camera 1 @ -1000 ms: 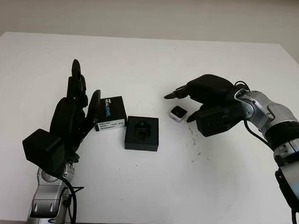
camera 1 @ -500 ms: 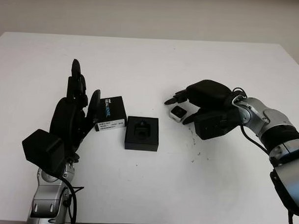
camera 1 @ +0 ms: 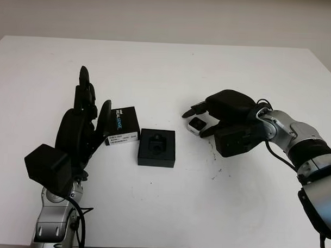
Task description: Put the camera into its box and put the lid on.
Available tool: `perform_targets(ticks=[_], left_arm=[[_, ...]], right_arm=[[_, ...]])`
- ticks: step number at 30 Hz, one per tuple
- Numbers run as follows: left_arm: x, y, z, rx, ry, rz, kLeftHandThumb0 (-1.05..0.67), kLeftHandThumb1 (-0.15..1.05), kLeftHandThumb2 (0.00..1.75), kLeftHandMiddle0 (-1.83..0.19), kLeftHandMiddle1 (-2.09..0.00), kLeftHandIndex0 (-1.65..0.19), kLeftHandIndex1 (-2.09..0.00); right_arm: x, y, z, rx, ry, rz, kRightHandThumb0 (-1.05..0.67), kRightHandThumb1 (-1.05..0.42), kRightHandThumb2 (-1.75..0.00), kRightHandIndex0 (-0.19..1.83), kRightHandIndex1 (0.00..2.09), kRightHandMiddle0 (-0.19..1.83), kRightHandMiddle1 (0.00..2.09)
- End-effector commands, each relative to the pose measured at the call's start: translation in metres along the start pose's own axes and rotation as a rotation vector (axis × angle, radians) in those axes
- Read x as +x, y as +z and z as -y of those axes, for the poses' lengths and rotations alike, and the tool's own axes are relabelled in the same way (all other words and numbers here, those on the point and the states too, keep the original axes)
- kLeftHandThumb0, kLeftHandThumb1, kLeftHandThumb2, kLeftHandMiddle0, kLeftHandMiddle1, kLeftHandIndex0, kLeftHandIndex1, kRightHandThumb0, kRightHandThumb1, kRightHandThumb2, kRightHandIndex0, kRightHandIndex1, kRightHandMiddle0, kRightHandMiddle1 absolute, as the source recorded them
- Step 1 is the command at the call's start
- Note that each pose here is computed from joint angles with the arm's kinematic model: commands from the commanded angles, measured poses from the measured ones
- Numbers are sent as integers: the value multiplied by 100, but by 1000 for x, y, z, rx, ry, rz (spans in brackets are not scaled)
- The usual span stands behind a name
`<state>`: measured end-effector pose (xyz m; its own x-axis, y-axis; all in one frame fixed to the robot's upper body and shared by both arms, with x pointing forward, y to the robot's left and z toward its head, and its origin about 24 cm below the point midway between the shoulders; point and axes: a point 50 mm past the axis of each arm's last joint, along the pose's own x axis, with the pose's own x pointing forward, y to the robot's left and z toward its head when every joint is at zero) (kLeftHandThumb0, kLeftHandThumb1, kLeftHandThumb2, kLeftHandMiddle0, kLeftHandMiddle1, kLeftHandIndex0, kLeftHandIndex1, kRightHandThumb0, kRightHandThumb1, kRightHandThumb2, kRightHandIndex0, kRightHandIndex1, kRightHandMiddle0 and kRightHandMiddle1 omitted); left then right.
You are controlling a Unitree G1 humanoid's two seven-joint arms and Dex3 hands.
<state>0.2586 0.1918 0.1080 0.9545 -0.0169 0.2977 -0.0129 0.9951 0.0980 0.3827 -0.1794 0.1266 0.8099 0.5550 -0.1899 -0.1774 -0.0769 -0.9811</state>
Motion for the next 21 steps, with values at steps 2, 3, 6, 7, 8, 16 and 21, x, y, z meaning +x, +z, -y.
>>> perform_targets(ticks=[2, 3, 6, 7, 8, 16, 21], left_arm=[[-2, 2, 0, 0, -7, 7, -76, 105, 51, 19, 0, 19, 0], [-2, 2, 1, -4, -8, 5, -76, 105, 51, 19, 0, 19, 0], [-1, 1, 1, -1, -10, 5, -76, 105, 50, 19, 0, 19, 0], [0, 1, 2, 1, -12, 9, -76, 105, 50, 19, 0, 19, 0], [0, 1, 2, 2, -13, 11, -76, 105, 51, 19, 0, 19, 0], [2, 1, 3, -2, -21, 11, -75, 105, 53, 19, 0, 19, 0], [2, 2, 3, 2, -15, 18, -76, 105, 52, 19, 0, 19, 0]], right_arm=[[1, 1, -1, -22, 18, 7, -37, -87, -6, 53, 13, 41, 111], [1, 1, 0, -20, 22, 2, -37, -87, -6, 53, 13, 40, 114], [1, 0, 0, -2, 14, -1, -35, -89, -6, 55, 14, 43, 127], [0, 0, 0, 3, 11, -1, -34, -90, -6, 55, 14, 43, 129], [0, 0, 0, 11, 3, 1, -33, -90, -6, 56, 15, 44, 135], [0, -2, 2, 44, 5, -12, -33, -92, -6, 55, 15, 41, 146], [0, -3, 3, 28, 6, -18, -35, -92, -6, 55, 16, 40, 149]])
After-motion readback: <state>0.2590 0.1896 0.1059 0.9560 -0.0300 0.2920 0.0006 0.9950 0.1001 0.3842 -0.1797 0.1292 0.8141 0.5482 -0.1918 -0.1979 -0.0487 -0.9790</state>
